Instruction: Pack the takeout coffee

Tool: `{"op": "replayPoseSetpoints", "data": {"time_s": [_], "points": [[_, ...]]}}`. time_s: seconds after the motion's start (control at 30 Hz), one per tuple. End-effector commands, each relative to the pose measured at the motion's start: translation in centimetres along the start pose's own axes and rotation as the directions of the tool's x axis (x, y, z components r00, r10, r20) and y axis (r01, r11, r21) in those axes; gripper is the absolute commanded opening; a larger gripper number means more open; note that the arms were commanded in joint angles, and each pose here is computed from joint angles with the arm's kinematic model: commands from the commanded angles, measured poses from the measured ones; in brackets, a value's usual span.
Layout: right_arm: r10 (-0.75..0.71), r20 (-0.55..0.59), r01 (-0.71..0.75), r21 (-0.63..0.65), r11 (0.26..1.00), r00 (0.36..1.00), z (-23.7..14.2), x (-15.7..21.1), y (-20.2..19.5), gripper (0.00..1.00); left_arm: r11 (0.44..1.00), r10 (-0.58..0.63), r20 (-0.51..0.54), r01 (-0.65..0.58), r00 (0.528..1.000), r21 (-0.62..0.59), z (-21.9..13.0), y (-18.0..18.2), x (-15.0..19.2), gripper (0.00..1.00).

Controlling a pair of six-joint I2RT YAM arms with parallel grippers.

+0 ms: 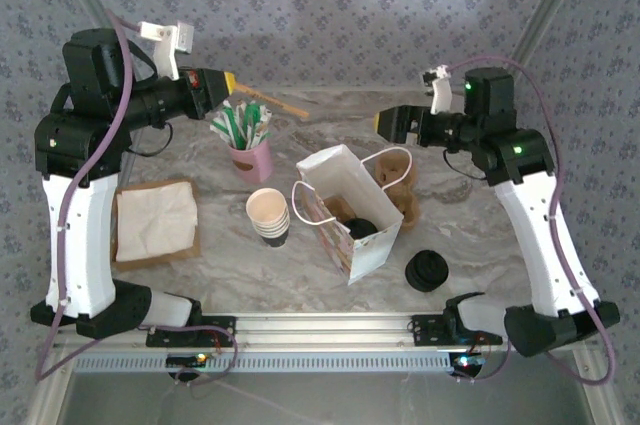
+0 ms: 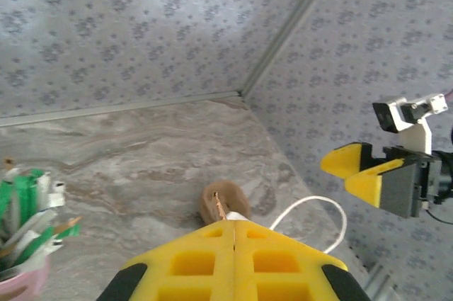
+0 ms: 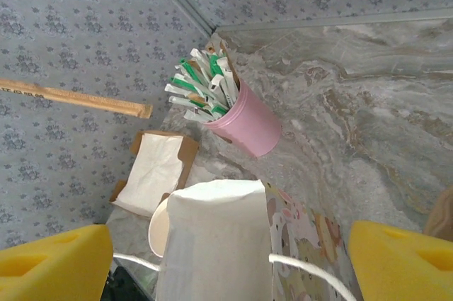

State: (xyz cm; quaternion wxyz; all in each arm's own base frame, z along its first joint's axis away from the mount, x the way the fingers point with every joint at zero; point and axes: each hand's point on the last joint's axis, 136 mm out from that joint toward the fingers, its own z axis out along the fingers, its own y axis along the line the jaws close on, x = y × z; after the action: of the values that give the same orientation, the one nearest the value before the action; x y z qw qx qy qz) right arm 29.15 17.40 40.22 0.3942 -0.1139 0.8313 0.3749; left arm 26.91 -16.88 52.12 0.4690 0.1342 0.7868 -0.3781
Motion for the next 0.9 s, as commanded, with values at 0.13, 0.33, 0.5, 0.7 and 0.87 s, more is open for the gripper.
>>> {"op": "replayPoseSetpoints", "data": {"time_s": [0.13,0.33,0.5,0.7,0.87], "points": [[-0.016,-0.026,0.016,0.028,0.999,1.0,-2.5,2.6,0.4,0.89,0.982,0.007,-0.054,0.003,0.999,0.19,0.5,-4.1,0.3,0.05],[-0.02,-0.047,0.023,0.083,0.996,0.999,-4.3,4.2,-0.2,0.89,0.969,0.038,-0.167,0.005,0.985,0.248,1.9,-6.2,2.3,0.04],[-0.022,-0.039,0.025,0.073,0.997,0.999,-5.5,4.8,0.5,0.89,0.969,0.072,-0.245,-0.009,0.967,0.247,3.1,-6.9,4.5,0.04],[-0.027,-0.054,0.027,-0.01,1.0,0.998,-6.2,5.6,2.3,0.89,0.973,0.105,-0.333,-0.027,0.937,0.231,4.8,-7.0,7.1,0.02],[-0.025,-0.101,0.017,-0.082,0.997,0.995,-6.2,6.8,3.4,0.88,0.979,0.132,-0.396,-0.056,0.909,0.198,6.4,-6.7,9.0,0.01]]}}
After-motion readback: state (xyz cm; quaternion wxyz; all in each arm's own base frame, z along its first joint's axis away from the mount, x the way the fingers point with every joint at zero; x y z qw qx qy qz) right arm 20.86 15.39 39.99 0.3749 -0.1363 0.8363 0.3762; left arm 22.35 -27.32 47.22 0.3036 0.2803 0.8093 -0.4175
